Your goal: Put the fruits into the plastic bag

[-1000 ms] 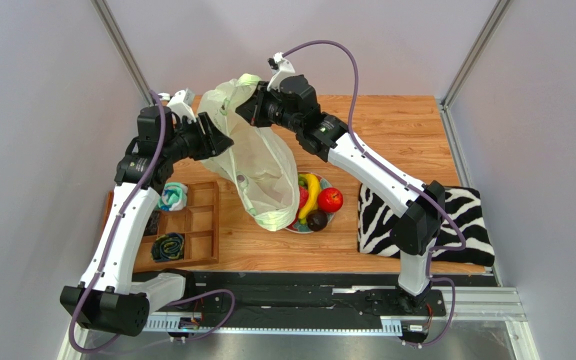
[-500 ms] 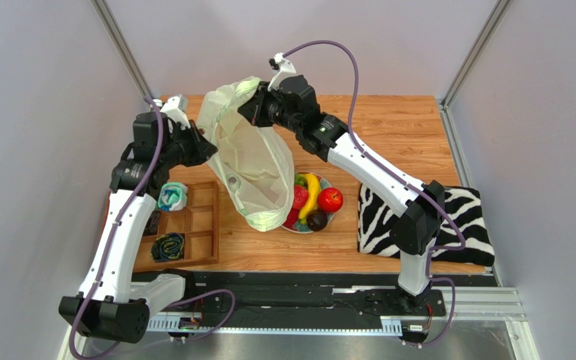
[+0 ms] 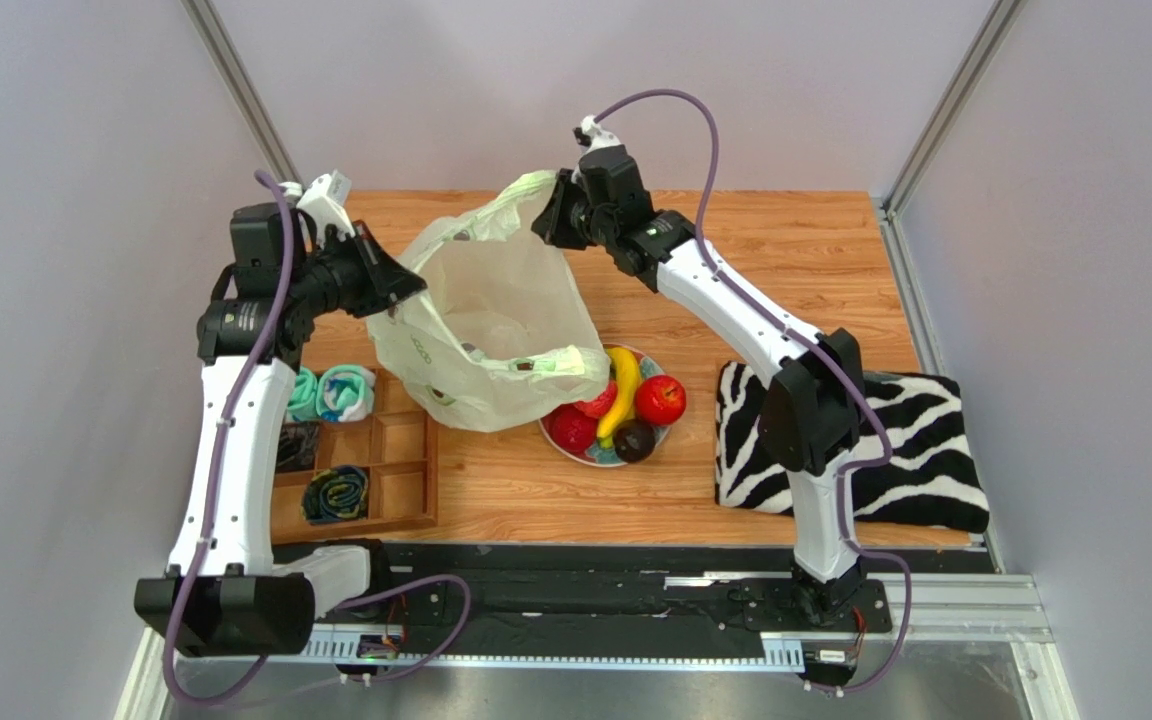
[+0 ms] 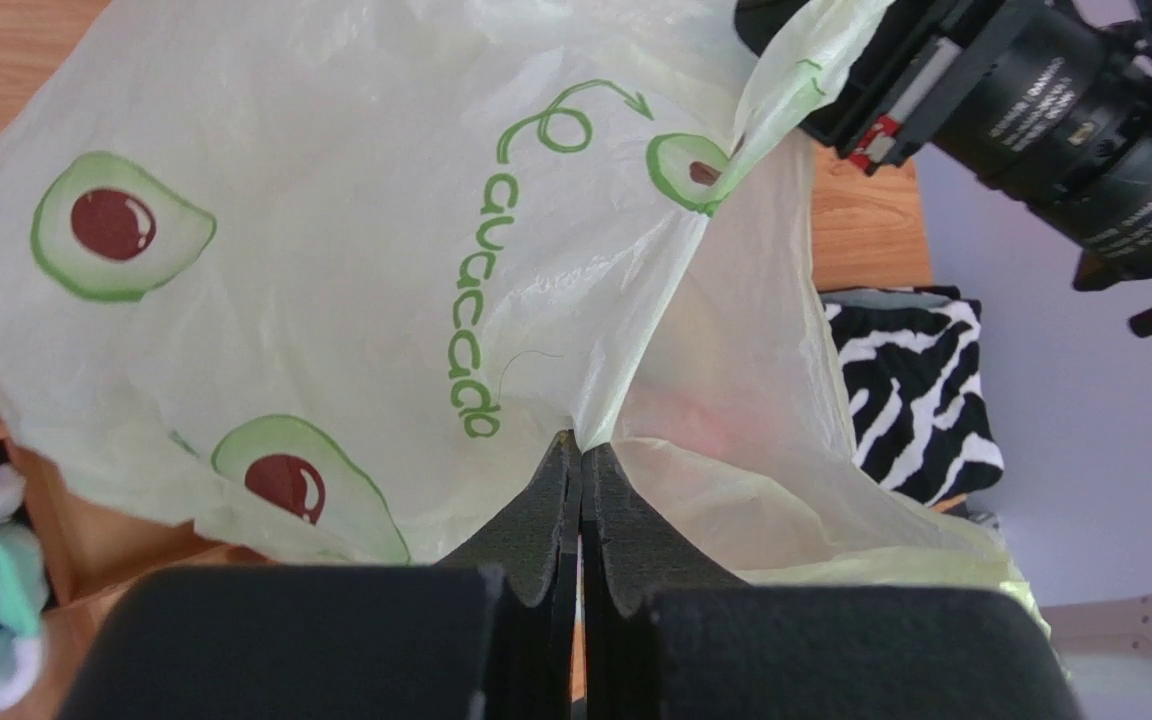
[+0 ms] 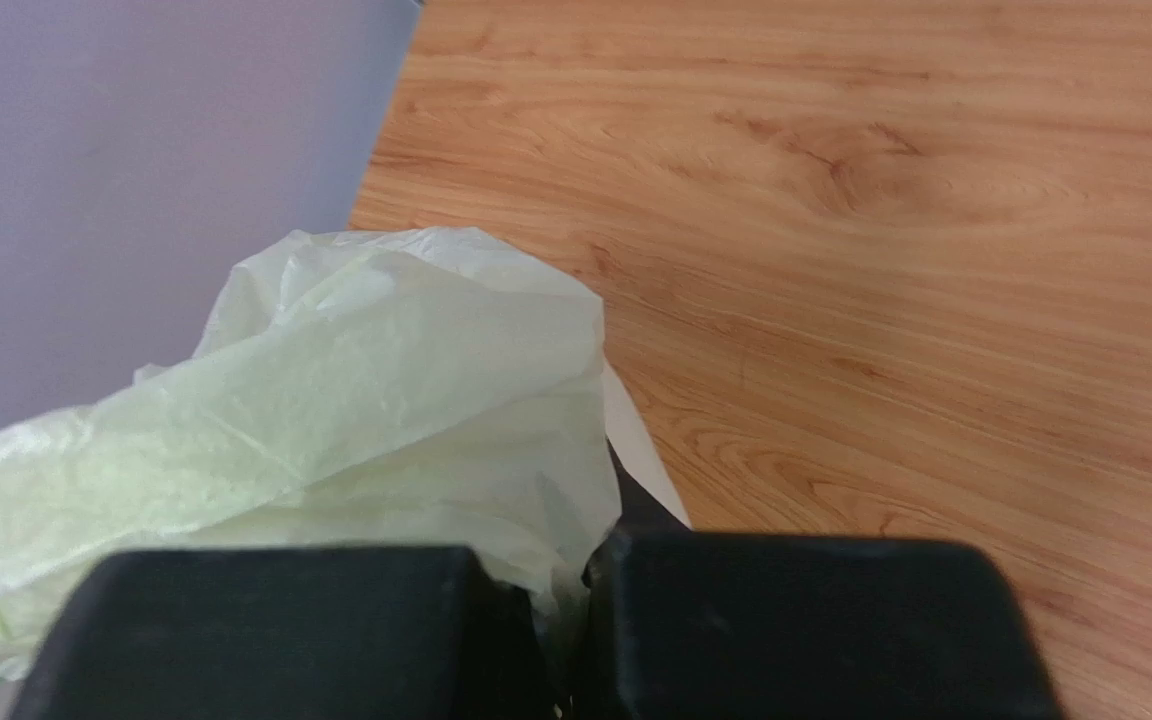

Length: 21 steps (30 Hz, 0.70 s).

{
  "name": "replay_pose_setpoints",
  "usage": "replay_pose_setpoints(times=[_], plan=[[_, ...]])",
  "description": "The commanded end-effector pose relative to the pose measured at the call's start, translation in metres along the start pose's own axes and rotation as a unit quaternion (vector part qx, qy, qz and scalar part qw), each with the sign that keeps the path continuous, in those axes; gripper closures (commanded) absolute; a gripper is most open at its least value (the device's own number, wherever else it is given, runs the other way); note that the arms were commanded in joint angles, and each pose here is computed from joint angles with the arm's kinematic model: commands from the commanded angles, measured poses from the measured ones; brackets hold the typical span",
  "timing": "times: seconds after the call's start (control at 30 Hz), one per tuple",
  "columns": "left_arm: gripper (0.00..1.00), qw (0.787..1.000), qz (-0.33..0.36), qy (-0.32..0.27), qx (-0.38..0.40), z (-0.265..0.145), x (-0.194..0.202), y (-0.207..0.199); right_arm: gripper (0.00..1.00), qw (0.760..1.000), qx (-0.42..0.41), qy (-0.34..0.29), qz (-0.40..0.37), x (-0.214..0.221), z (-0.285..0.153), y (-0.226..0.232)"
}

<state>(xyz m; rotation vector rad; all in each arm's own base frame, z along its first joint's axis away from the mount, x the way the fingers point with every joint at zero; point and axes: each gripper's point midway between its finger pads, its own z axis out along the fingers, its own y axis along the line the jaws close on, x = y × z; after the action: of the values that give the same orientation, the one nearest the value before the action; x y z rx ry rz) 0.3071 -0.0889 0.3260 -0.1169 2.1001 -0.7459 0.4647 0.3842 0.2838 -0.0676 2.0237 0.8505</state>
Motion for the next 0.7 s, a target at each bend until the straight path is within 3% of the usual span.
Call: replay_pose_setpoints(times=[0.0,0.1,0.17,0.3,0.33,0.47,0.53,0.67], plan=[[1.00,0.999,-0.009,0.004,0.034,0.016,-0.011,-0.004,1.00,1.000,0.009,0.014,-0.015,0.003,0.008,-0.008],[1.00,0.999,-0.016,0.001,0.031,0.024,-0.019,0.004,1.00,1.000,0.011,0.015,-0.017,0.003,0.005,-0.008],[1.00,0.999,-0.020,-0.003,0.028,0.026,-0.025,0.009,0.94,1.000,0.010,0.012,-0.021,0.001,0.002,-0.008],[1.00,0.999,-0.024,-0.012,0.020,0.025,-0.031,0.015,0.69,1.000,0.003,0.005,-0.030,-0.006,-0.006,-0.002],[1.00,0.999,-0.023,-0.011,0.023,0.026,-0.031,0.015,0.58,0.999,0.000,0.003,-0.033,-0.009,-0.011,0.000],[1.00,0.999,-0.028,-0.008,0.027,0.027,-0.028,0.016,0.39,0.999,-0.014,-0.002,-0.046,-0.013,-0.020,0.007],[1.00,0.999,-0.032,-0.010,0.026,0.028,-0.028,0.019,0.24,0.998,-0.021,-0.006,-0.055,-0.017,-0.028,0.011],[1.00,0.999,-0.035,-0.010,0.024,0.030,-0.028,0.022,0.20,0.996,-0.038,-0.027,-0.071,-0.026,-0.047,0.017]])
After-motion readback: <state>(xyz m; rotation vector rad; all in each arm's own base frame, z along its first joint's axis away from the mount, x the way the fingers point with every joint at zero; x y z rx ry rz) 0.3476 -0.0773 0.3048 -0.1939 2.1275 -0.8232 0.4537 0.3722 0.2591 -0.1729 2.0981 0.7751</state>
